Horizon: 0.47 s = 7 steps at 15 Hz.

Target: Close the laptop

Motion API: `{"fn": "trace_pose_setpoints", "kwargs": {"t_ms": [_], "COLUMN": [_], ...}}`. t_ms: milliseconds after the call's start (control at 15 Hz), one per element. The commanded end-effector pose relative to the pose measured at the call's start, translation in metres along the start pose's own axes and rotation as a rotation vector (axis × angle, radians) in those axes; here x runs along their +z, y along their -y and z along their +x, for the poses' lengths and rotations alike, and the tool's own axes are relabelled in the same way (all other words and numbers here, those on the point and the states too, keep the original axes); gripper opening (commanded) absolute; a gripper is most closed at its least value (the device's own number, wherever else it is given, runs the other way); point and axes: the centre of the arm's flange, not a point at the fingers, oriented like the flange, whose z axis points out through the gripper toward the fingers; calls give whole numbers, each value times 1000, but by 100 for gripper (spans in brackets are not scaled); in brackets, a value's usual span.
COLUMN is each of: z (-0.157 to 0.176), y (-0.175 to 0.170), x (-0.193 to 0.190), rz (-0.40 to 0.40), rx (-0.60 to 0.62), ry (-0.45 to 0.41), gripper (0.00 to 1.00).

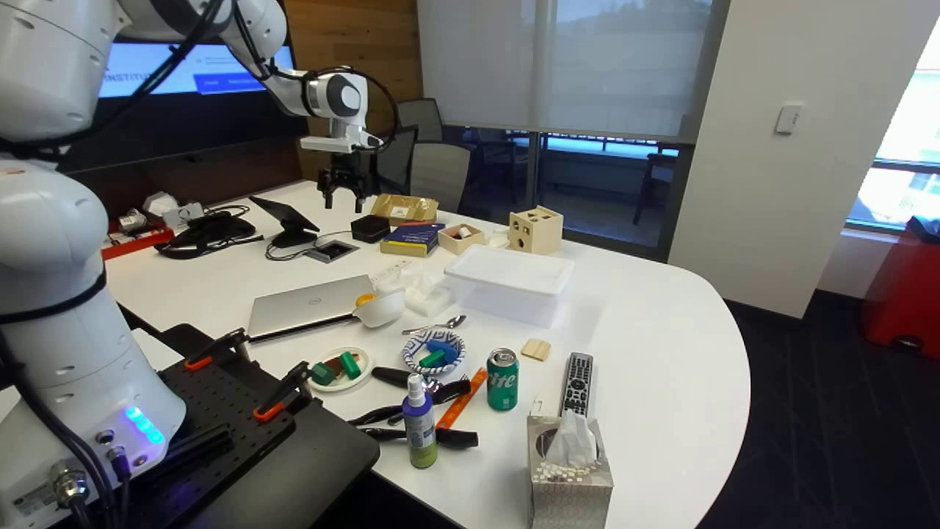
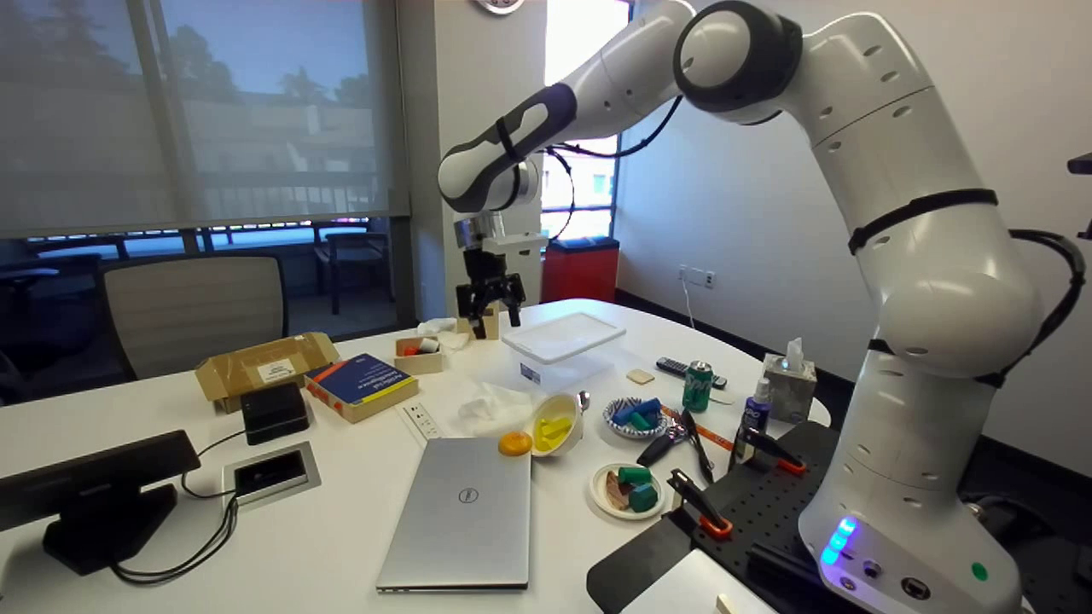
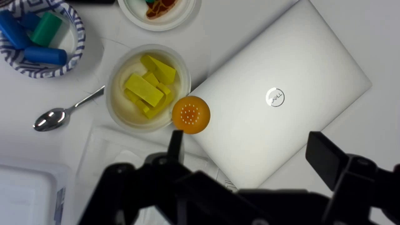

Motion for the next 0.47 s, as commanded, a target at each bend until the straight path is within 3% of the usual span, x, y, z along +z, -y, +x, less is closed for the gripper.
{"fn": "trace_pose_setpoints", "kwargs": {"t_ms": [0,400], "z": [-85,-154], "y": [-9,-33], "x": [-20,-41], "rz": [-38,-58], "rx": [38,22], "ry": [-51,-107], "gripper": [100,100]}}
